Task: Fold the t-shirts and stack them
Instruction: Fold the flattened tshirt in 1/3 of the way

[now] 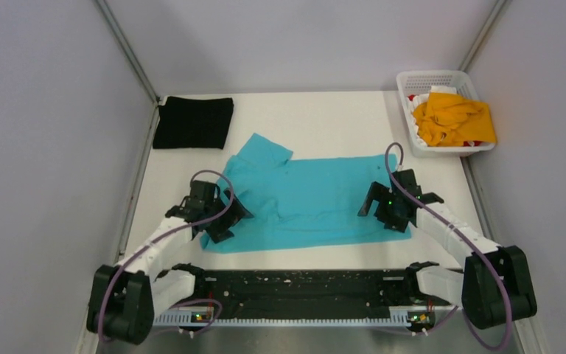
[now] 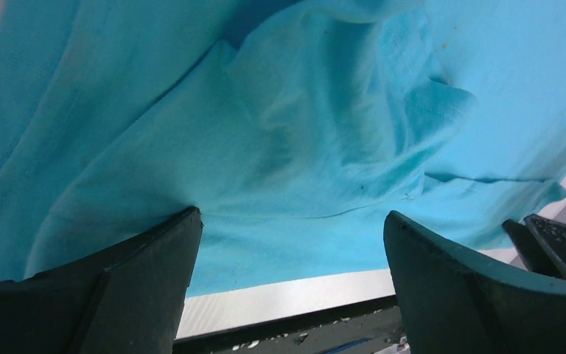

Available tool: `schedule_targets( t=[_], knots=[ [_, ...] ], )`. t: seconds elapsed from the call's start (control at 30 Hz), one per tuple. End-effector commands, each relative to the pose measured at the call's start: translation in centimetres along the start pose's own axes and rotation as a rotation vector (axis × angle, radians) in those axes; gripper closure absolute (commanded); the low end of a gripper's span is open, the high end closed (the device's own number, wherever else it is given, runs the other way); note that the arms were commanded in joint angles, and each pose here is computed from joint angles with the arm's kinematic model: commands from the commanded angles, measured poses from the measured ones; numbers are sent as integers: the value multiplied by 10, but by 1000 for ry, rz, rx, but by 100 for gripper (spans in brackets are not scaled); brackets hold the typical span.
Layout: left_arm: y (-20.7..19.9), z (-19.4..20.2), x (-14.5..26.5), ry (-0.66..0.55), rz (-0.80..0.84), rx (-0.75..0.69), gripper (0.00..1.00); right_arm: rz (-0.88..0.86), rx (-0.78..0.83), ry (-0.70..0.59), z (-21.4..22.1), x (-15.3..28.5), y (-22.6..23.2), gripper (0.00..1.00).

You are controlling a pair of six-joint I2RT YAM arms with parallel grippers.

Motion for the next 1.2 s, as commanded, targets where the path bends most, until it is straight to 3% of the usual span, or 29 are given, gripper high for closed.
schedule_targets(
  t=[0.0,0.2,0.33,0.5,0.77,0.97,1.17],
  knots=[
    [30,28,9,-8,-145,101,1,132,-54,183,42,14,-18,1],
    [30,24,12,-71,-151,113,1,174,-40,203,53,19,-17,1],
    [33,24,15,-68,-194,126,1,213,-41,237,63,19,-22,1],
    [44,34,25,-42,-292,165,1,184,-52,189,58,25,-18,1],
    [33,28,36,-83,-233,164,1,-6,-5,-18,18,45,20,1],
    [-11,-14,60,-230,-128,46,1,-107,31,-253,-18,69,45,1],
    [-71,-72,68,-348,-14,-145,1,-59,28,-441,-50,80,52,1]
  ],
)
Point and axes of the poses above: each gripper's point midway between its finger pads, its own x axis back along the fingers, its own y axis along the line the jaws close on, z = x × y, the point moved 9 cm from there along x, back along the fingers, and after that the axes turned 5 degrees about -x, right-handed, at the moved point
